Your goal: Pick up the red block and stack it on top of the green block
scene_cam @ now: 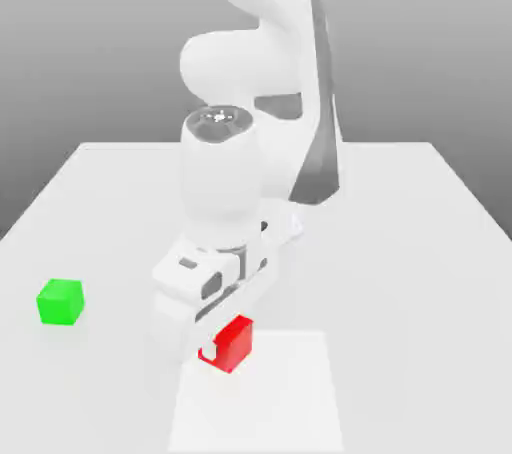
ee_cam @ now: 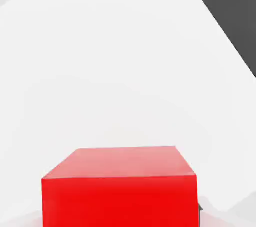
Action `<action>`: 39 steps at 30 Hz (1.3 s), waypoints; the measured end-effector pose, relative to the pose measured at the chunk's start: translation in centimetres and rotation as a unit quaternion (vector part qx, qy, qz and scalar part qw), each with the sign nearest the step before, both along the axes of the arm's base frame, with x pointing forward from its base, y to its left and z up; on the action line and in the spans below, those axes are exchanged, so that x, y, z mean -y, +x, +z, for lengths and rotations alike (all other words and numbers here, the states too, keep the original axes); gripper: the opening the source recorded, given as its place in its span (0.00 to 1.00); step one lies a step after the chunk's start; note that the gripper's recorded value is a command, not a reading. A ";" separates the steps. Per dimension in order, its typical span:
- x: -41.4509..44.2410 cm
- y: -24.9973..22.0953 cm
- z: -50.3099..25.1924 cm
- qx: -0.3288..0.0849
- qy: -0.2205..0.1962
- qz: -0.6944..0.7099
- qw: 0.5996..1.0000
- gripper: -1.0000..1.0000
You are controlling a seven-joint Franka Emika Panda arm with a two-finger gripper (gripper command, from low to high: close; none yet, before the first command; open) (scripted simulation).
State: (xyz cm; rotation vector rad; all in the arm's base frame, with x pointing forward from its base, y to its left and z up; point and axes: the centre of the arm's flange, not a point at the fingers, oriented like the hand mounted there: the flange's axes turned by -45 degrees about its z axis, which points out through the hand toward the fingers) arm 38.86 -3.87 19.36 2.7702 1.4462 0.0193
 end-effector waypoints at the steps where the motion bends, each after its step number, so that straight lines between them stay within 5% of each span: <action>1: 0.0 -0.1 0.3 0.000 0.000 -0.001 1.000 0.00; 9: 0.0 -0.8 2.0 -0.011 0.009 0.028 1.000 0.00; 16: 11.3 -3.2 4.1 -0.009 0.024 0.085 0.996 0.00; 28: 26.0 -13.5 5.5 -0.009 0.006 0.211 0.977 0.00; 39: 26.5 -12.6 6.0 0.007 0.024 0.226 0.974 0.00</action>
